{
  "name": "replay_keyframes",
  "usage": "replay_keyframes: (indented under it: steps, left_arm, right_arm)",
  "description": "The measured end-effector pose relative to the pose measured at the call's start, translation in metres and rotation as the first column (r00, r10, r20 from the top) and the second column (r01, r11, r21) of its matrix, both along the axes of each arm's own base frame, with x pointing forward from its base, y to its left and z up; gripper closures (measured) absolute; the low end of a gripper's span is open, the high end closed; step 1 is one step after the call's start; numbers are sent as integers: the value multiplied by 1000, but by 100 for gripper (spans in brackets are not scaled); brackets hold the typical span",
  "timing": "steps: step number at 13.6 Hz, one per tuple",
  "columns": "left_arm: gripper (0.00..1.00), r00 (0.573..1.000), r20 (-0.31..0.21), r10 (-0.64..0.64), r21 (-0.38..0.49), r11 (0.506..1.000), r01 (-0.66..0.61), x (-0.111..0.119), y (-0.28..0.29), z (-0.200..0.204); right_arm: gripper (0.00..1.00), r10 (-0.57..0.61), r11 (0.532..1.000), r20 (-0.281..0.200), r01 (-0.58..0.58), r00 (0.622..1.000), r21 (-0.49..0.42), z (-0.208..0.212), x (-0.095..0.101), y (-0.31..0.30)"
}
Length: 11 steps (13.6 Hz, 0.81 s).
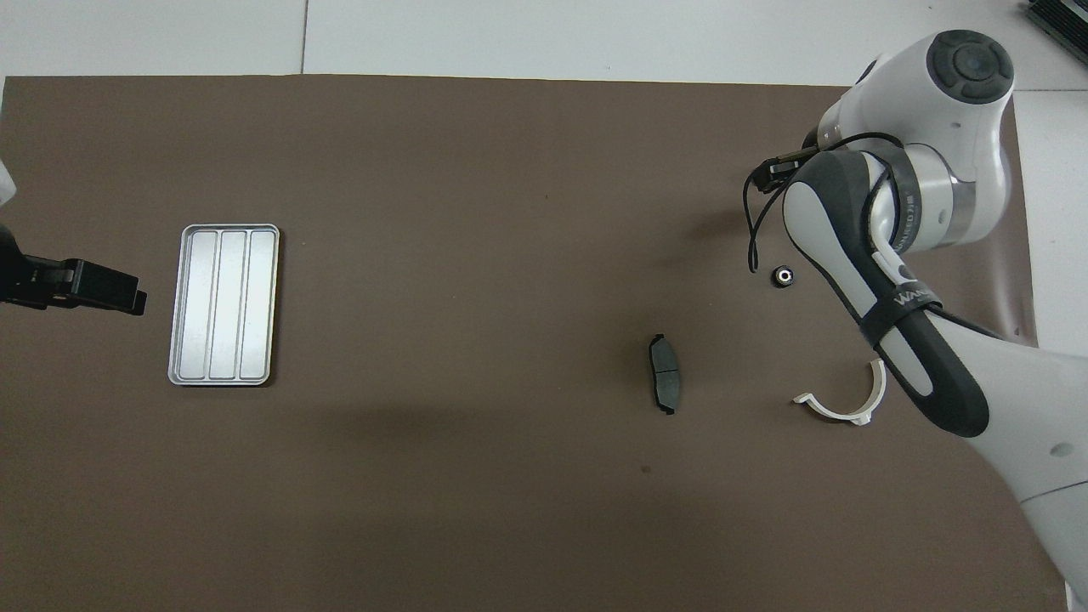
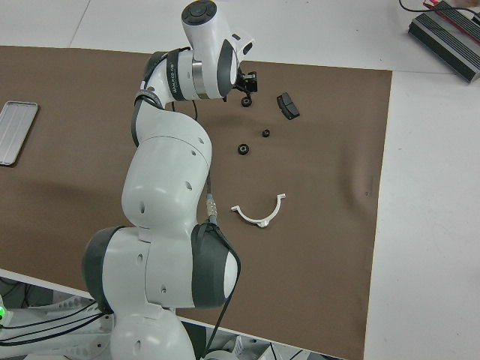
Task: Place bearing gear from tray to pile
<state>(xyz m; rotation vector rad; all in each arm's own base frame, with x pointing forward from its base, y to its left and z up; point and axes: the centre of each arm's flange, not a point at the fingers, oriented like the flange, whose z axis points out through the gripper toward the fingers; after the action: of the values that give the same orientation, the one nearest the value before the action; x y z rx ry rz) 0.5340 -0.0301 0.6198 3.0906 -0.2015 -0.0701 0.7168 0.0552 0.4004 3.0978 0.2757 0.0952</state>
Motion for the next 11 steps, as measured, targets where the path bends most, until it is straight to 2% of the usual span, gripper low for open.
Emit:
replay_keyframes:
  steps: [1,5,11]
  left_arm:
    - [0,1000,0,0,0,1000,0,0,0,0]
    - [0,1000,0,0,0,1000,0,0,0,0]
    - [0,1000,0,0,0,1000,0,0,0,0]
  right_arm:
    - [27,-4,1000,-24,4,1000,-6,21,-6,-2]
    - [27,-38,999,-64,36,997,-25,109,-42,-7]
    - [22,-77,996,-115,71,990,-54,220,-118,-20]
